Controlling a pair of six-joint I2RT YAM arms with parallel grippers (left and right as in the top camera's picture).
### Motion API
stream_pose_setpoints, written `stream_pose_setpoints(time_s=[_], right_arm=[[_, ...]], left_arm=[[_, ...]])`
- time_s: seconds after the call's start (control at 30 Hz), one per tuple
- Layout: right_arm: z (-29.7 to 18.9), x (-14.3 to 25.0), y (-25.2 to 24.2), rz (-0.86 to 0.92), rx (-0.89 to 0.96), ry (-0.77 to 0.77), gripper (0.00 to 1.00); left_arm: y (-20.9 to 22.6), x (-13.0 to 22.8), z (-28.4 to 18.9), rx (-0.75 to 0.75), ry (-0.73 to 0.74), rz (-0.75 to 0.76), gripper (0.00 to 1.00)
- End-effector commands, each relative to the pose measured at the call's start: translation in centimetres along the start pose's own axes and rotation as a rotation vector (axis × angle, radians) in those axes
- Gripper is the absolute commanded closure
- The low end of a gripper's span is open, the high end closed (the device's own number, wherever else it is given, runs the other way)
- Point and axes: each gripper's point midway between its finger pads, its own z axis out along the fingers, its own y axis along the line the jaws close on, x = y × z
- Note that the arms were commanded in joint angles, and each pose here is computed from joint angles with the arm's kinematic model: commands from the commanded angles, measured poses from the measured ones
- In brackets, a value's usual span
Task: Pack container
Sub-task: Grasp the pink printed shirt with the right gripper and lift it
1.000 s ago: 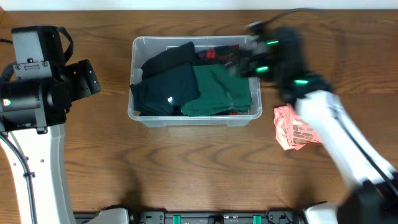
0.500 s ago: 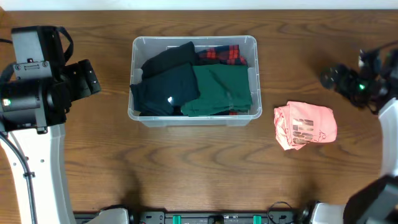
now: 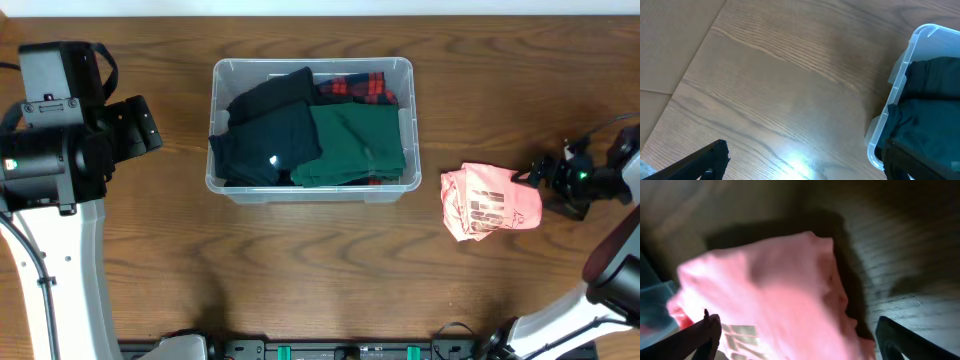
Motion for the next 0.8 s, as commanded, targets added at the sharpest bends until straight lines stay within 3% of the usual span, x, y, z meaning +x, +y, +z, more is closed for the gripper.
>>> stream_pose_setpoints(time_s=[0.0,0.07,0.2,0.23,0.27,0.4,0.6,0.77], right_arm=[[1.0,0.7,-0.4,-0.012,-0.02,0.045,0.12],[1.5,1.3,-0.6,0.004,-0.023,0.077,0.18],[2.2,2.1,-0.5,0.025,-0.042,0.123,0.43],[2.4,2.2,-0.4,0.026,-0.047,0.128,0.54],[2.4,2.2,-0.3,0.026,-0.054,0.128,0.71],[2.1,1.9,1.2,0.029,-0.138,0.108,0.99],[-1.7,0.1,5.6,0.105,-0.305,0.032,0.99],[-11.3,-2.4,14.1,-0.079,-0.626,-0.206,0.99]], left_arm=[[0.4,-0.1,-0.1,-0.017,-0.006,0.002,0.02],[0.4,-0.1,-0.1,-0.017,-0.006,0.002,0.02],[0.4,-0.1,-0.1,-0.017,-0.006,0.002,0.02],[0.4,-0.1,-0.1,-0.017,-0.006,0.002,0.02],[0.4,-0.1,-0.1,-0.017,-0.006,0.002,0.02],[0.4,-0.1,-0.1,-0.017,-0.006,0.002,0.02],[0.4,-0.1,-0.1,-0.017,-0.006,0.002,0.02],[0.4,-0.1,-0.1,-0.017,-0.006,0.002,0.02]])
